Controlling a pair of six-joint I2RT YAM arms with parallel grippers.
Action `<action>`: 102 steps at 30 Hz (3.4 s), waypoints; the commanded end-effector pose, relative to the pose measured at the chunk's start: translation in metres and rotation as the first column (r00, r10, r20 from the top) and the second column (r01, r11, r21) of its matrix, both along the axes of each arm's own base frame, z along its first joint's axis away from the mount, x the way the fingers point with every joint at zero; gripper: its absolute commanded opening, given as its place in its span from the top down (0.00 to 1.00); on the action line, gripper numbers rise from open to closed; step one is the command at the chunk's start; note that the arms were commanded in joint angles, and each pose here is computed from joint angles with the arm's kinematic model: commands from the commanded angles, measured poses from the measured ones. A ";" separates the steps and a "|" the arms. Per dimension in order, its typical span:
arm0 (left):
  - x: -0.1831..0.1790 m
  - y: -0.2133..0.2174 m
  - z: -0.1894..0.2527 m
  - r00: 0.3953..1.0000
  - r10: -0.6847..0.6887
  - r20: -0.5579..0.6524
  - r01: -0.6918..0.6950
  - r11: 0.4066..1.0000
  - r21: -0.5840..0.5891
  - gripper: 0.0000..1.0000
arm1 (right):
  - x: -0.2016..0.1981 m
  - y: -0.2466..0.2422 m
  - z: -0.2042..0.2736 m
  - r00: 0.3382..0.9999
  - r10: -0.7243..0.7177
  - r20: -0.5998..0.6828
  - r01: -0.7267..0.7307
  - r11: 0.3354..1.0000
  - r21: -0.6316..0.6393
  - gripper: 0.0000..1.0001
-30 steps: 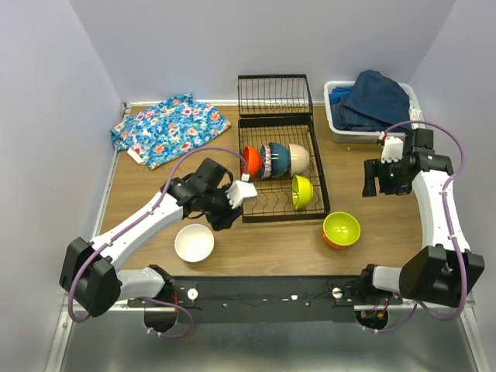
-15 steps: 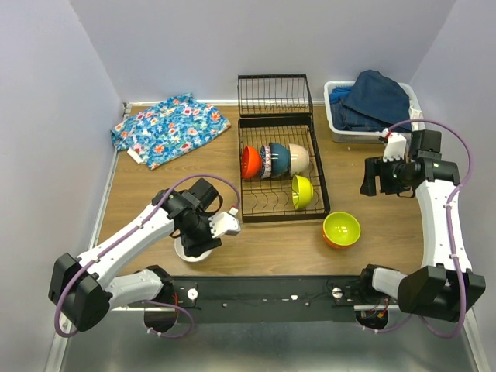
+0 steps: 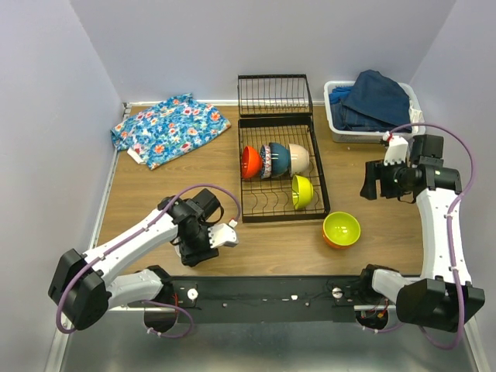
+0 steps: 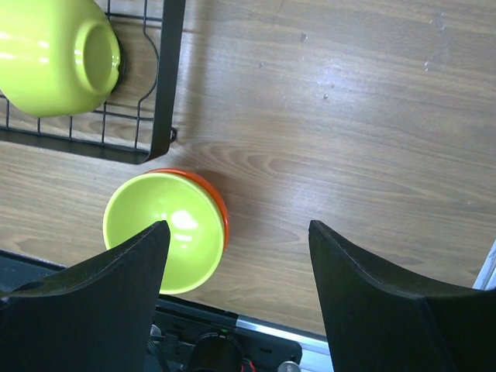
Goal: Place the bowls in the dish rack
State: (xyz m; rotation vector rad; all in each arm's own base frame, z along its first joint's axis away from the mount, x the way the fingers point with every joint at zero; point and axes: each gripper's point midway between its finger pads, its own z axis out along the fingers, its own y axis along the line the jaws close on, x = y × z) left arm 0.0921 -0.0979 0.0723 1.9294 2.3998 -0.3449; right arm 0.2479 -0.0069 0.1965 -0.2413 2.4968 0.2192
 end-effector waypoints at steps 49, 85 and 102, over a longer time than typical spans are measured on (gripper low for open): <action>0.139 -0.267 0.195 0.917 0.164 -0.363 -0.381 0.091 -0.920 1.00 | -0.009 -0.041 -0.022 0.977 -0.146 -0.158 0.128 0.985 -0.120 0.20; 0.165 -0.265 0.123 0.793 0.001 -0.609 -0.609 -0.006 -0.793 1.00 | -0.013 -0.049 -0.047 0.936 -0.192 -0.295 0.157 0.978 -0.140 0.20; 0.170 -0.270 0.085 0.748 -0.025 -0.663 -0.663 0.032 -0.748 1.00 | -0.013 -0.052 -0.057 0.920 -0.197 -0.340 0.152 0.976 -0.155 0.20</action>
